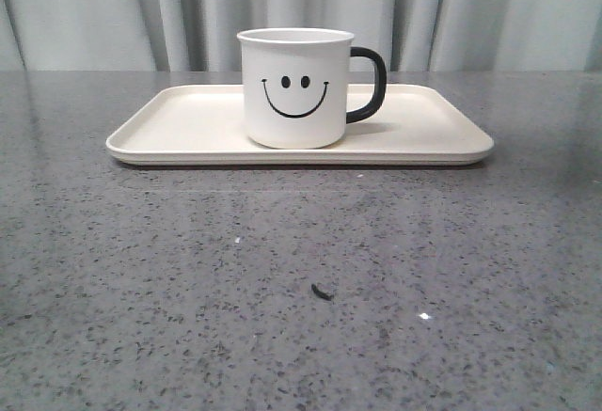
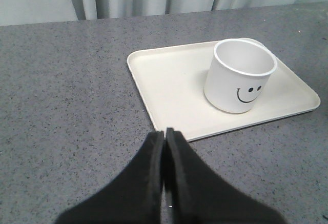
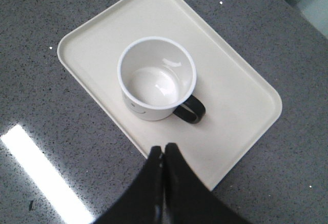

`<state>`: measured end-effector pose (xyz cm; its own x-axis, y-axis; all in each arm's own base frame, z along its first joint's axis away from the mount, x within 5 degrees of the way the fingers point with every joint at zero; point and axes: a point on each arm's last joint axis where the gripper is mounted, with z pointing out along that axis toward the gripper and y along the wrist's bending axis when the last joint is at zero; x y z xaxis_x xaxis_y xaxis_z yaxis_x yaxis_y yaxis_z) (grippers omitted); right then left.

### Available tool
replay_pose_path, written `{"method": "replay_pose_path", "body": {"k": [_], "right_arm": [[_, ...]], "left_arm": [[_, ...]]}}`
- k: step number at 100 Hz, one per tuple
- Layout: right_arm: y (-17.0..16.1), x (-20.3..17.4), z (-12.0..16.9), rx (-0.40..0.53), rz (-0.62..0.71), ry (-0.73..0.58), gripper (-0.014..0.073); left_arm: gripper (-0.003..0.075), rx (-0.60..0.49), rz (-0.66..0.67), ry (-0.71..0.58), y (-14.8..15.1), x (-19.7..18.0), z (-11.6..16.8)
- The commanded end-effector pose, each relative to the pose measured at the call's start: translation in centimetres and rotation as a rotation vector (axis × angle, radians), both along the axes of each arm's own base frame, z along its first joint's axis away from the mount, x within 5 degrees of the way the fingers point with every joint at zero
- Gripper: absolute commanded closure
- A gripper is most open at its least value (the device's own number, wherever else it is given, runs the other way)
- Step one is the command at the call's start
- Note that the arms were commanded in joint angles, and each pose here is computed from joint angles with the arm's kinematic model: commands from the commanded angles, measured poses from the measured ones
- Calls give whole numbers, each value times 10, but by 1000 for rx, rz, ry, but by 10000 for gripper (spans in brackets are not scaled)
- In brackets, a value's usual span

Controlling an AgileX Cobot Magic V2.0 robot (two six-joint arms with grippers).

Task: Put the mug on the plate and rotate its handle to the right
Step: 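Release the mug and lift the right gripper away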

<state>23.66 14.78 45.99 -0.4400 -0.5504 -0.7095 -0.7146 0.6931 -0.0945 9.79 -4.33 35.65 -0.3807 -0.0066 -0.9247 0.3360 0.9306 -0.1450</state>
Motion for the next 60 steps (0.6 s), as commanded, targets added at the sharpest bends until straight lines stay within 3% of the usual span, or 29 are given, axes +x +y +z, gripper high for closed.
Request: {"method": "replay_pose_path", "body": {"k": [1,24,60], "right_arm": [[-14,-21,11,97,-26,-131,664],[-41,-65,-12,208,-76,-264,664],[-80,-132,-75,301,-108,-379,664]], "left_arm": [[739,-65,-19,-89,1,-6,10],[739,-80,-17,-108,10,-25,3],[739,-110,-20,-151,23,-49,-24]]}}
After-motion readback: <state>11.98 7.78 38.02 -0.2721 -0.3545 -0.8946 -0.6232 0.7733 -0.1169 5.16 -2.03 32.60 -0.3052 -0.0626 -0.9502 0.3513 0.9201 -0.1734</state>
